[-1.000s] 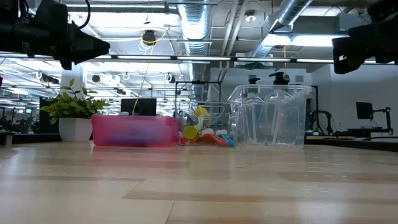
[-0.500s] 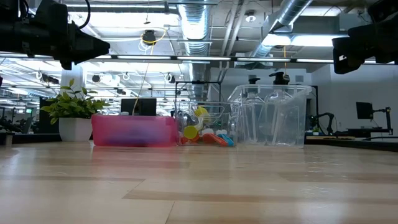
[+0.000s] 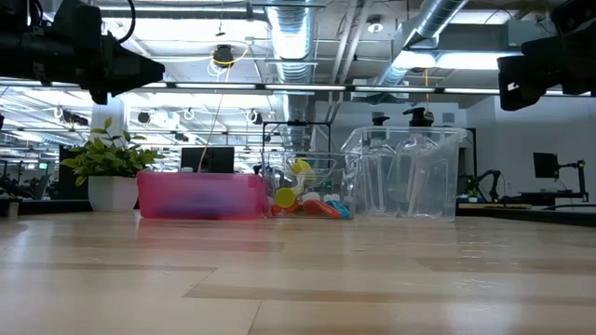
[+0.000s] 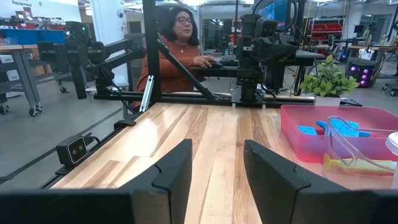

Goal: Pick & Place Kitchen Sink Supplies
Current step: Return to Home Position

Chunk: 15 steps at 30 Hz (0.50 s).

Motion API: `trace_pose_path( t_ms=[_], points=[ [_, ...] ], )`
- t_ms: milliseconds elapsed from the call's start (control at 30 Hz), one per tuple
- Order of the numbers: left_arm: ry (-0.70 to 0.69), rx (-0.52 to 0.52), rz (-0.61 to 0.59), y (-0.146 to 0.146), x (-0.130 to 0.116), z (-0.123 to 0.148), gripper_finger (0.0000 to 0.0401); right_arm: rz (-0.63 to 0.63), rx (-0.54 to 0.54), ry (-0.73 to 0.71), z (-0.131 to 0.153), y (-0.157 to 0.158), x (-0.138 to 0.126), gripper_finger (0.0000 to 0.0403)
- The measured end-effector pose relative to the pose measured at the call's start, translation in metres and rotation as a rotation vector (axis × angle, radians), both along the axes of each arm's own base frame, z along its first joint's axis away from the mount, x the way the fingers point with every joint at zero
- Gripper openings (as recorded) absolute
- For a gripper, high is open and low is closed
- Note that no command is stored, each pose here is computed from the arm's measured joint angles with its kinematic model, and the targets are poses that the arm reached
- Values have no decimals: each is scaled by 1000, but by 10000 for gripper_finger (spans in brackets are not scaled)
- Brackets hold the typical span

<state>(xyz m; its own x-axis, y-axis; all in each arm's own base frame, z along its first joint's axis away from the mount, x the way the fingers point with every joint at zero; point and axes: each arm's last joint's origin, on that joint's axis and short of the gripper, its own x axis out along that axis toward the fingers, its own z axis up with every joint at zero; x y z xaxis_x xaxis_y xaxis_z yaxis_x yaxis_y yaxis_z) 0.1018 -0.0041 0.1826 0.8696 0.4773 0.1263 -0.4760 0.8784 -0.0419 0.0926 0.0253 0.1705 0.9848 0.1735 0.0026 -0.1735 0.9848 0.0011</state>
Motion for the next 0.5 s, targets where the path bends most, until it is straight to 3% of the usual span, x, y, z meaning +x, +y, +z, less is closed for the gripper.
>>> trace_pose_path(
  t_ms=[500],
  points=[
    [0,0,0,0,0,0,126,0,0,0,0,0,0,140]
  ],
)
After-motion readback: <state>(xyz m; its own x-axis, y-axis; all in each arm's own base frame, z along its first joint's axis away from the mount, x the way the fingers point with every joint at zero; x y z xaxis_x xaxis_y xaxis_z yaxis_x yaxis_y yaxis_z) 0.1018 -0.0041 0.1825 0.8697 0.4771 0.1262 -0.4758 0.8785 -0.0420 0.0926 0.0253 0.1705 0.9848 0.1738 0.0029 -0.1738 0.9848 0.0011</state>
